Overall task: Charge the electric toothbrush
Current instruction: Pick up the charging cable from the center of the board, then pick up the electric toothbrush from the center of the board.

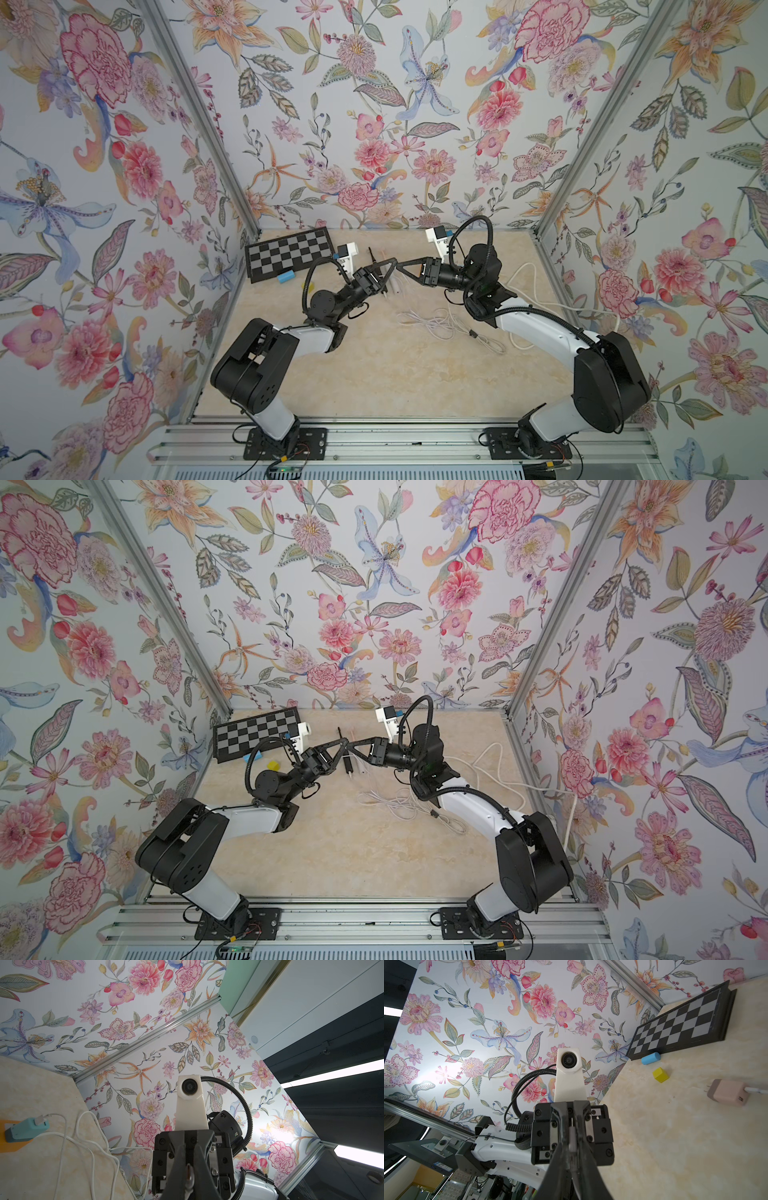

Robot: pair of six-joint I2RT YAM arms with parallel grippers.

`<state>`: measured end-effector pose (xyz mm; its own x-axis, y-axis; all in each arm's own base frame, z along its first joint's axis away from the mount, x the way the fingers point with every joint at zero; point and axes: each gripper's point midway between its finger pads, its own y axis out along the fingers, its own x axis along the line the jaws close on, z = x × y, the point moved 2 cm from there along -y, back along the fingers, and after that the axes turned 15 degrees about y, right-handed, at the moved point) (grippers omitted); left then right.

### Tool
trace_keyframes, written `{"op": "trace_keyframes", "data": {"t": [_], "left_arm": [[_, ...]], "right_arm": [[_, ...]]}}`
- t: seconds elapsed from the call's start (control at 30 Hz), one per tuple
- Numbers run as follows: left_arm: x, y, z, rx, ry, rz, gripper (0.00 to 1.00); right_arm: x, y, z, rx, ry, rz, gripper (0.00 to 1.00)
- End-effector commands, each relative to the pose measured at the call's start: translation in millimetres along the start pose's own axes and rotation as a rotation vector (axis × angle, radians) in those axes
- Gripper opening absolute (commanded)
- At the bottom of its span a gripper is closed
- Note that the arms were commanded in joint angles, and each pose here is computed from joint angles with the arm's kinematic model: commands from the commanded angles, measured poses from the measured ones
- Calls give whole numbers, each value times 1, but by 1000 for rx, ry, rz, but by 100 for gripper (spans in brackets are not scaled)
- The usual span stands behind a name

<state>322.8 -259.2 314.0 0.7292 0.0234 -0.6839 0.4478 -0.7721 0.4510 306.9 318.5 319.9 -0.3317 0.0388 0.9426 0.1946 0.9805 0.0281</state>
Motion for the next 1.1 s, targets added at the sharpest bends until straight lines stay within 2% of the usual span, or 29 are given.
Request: {"op": "trace_keyframes", "data": {"t": [0.0, 0.1, 0.27, 0.33, 0.37, 0.4, 0.43, 0.5, 0.57, 0.67, 0.77, 0.87, 1.0, 1.07], "left_arm": [[-55, 2, -10, -67, 89, 231, 0], [-57, 2, -11, -64, 105, 227, 0], [-55, 4, -8, -51, 134, 207, 0], [-51, 4, -7, -49, 169, 176, 0], [-45, 4, -6, -43, 203, 132, 2], [-37, 5, -6, -34, 240, 82, 16], [-29, 5, -8, -14, 294, -4, 26], [5, 4, -7, 74, 414, -247, 30], [42, -12, -20, 162, 562, -594, 32], [74, -34, -40, 280, 730, -925, 37], [108, -47, -50, 404, 741, -1219, 36], [135, -31, -44, 550, 727, -1276, 34], [159, -1, -27, 665, 700, -1177, 28], [173, 8, -17, 688, 679, -1140, 24]], "right_arm": [[5, 10, 10, 51, -22, -34, 19], [-1, 10, 11, 56, -16, -16, 17], [-1, 9, 9, 44, -16, -7, 0], [0, 6, 6, 32, -19, 3, 0], [0, 2, 3, 16, -23, 14, 0], [-1, -3, -2, -5, -23, 29, 0], [-4, -11, -7, -33, -25, 51, 0], [-15, -30, -17, -88, -14, 110, 0], [-31, -53, -25, -149, -3, 201, 0], [-56, -81, -27, -208, -4, 368, 0], [-64, -96, -25, -243, -13, 425, 0], [-69, -99, -17, -230, 3, 428, 0], [-79, -105, -2, -217, 37, 442, 0], [-83, -108, 4, -218, 49, 448, 0]]}}
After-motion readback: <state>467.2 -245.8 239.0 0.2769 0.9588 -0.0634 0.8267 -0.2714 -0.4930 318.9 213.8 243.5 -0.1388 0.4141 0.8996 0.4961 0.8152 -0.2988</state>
